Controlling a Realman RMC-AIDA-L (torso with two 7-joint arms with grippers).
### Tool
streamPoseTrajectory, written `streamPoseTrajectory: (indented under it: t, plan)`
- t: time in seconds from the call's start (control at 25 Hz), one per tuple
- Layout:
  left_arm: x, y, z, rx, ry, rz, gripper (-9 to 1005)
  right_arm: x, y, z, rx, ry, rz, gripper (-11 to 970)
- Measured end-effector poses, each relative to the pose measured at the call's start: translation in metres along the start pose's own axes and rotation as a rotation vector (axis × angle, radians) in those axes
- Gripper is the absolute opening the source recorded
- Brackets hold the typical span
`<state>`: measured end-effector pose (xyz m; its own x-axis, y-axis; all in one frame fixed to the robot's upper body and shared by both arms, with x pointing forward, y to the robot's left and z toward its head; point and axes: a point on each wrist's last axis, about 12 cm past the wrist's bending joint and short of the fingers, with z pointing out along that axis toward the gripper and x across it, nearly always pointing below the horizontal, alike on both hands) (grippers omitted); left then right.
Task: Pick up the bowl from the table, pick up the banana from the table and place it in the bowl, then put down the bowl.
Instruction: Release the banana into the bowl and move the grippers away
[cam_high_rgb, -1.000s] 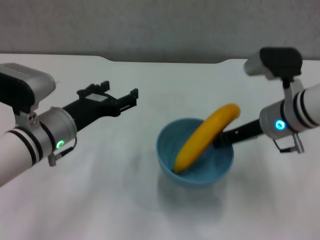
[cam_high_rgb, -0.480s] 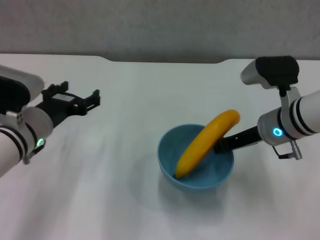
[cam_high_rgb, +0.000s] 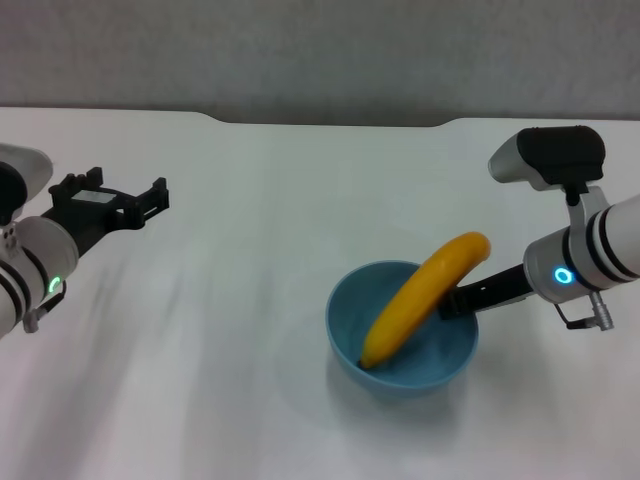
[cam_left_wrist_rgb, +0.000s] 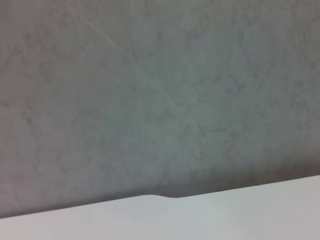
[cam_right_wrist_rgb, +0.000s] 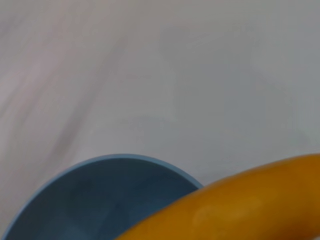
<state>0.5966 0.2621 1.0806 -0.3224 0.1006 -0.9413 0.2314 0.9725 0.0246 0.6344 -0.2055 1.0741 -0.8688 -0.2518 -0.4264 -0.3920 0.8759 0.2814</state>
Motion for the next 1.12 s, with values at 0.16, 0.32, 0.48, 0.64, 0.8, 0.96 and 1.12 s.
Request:
streamPoseTrajectory:
  t: [0.16,0.32,0.48,0.64,0.8,0.96,1.12]
  plan:
    - [0.001,0.001,-0.002,0.0,0.0,-0.007,891,0.002,-0.003,0.0,0.008,-0.005,0.006,33]
    - [0.002,0.001,-0.003,-0.001,-0.001,-0.017,891,0.002,-0.004,0.0,0.011,-0.012,0.01,33]
    - [0.004,-0.001,-0.003,0.005,0.0,-0.032,891,0.005,-0.006,0.001,0.015,-0.014,0.018,33]
    - [0.004,0.0,-0.004,0.008,-0.001,-0.038,891,0.004,-0.008,0.001,0.027,-0.028,0.017,112]
    - [0.006,0.0,-0.005,0.008,0.0,-0.042,891,0.009,-0.011,0.002,0.038,-0.031,0.023,308]
    - [0.008,0.003,-0.007,-0.001,0.004,-0.047,891,0.007,-0.011,-0.002,0.032,-0.052,-0.009,453]
    - [0.012,0.007,-0.01,-0.01,0.011,-0.051,891,0.005,-0.009,-0.01,0.014,-0.075,-0.042,551]
